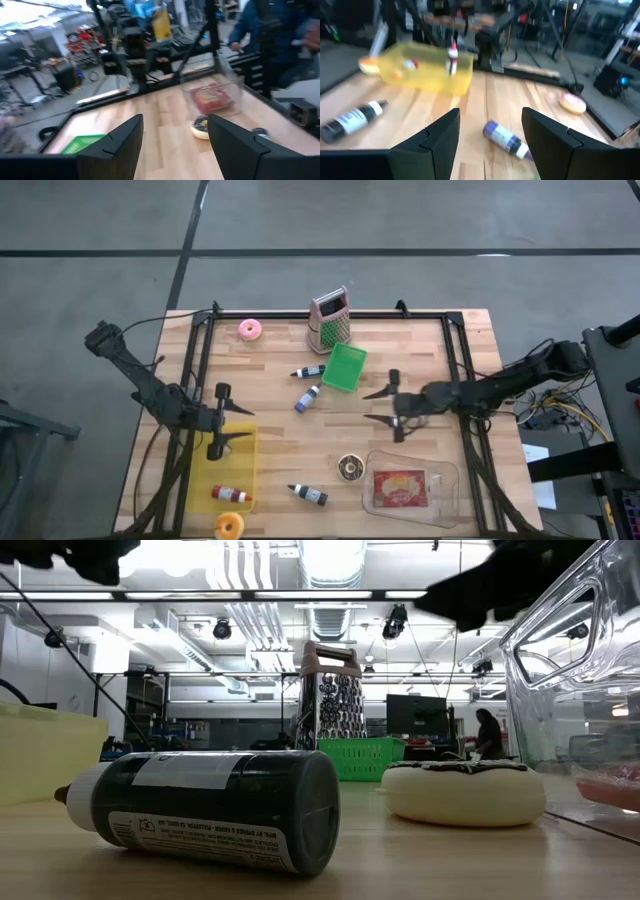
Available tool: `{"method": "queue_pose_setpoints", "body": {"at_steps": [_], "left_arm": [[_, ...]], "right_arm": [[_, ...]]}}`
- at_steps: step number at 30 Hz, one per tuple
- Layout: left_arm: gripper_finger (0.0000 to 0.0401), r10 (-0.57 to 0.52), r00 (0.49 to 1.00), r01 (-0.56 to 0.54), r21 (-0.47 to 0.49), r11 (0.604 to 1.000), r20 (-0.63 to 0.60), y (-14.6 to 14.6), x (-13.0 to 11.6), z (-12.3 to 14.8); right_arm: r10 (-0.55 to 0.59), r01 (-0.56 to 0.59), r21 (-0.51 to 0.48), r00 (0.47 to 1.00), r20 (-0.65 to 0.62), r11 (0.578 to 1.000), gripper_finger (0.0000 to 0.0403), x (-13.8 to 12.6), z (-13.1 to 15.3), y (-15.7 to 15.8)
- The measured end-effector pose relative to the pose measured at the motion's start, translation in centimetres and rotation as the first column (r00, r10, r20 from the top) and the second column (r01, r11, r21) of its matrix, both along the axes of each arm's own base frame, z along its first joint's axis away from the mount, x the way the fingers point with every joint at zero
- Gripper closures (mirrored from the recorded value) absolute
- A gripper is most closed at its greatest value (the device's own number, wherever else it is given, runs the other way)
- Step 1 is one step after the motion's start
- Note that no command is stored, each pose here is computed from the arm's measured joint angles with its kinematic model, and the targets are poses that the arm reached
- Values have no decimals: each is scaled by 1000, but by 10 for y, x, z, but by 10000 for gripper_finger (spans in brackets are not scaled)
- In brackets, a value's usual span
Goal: Pick & Place Food Item
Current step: Put the violet ink bottle into the yellow bin
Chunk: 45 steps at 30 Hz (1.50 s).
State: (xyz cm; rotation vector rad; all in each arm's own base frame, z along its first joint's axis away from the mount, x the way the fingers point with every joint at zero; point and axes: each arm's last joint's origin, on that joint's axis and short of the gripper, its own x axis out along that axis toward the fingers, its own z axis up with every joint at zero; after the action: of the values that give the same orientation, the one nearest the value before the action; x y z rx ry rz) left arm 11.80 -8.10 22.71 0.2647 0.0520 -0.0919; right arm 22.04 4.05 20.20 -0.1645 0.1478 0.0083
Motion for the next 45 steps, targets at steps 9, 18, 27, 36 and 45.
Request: {"method": "queue_pose_setpoints", "body": {"at_steps": [9,18,27,36,45], "left_arm": [[176,69,991,-71,15,997,111,20,-20,-6],[176,197,969,-194,-33,980,152,35,-32,-19],[176,257,952,-249,-70,966,163,40,-37,-25],[176,307,944,-301,-65,951,123,42,-37,-30],[176,331,938,-326,-61,943,104,42,-37,-33]], "right_arm": [[40,-42,-1,970,-241,999,196,69,-15,-24],[76,-107,-49,902,-426,993,196,119,-12,-47],[140,-192,-15,766,-627,981,196,170,-18,-61],[137,-224,-31,697,-704,974,196,201,-29,-73],[133,-230,-33,668,-732,973,196,209,-38,-81]]}}
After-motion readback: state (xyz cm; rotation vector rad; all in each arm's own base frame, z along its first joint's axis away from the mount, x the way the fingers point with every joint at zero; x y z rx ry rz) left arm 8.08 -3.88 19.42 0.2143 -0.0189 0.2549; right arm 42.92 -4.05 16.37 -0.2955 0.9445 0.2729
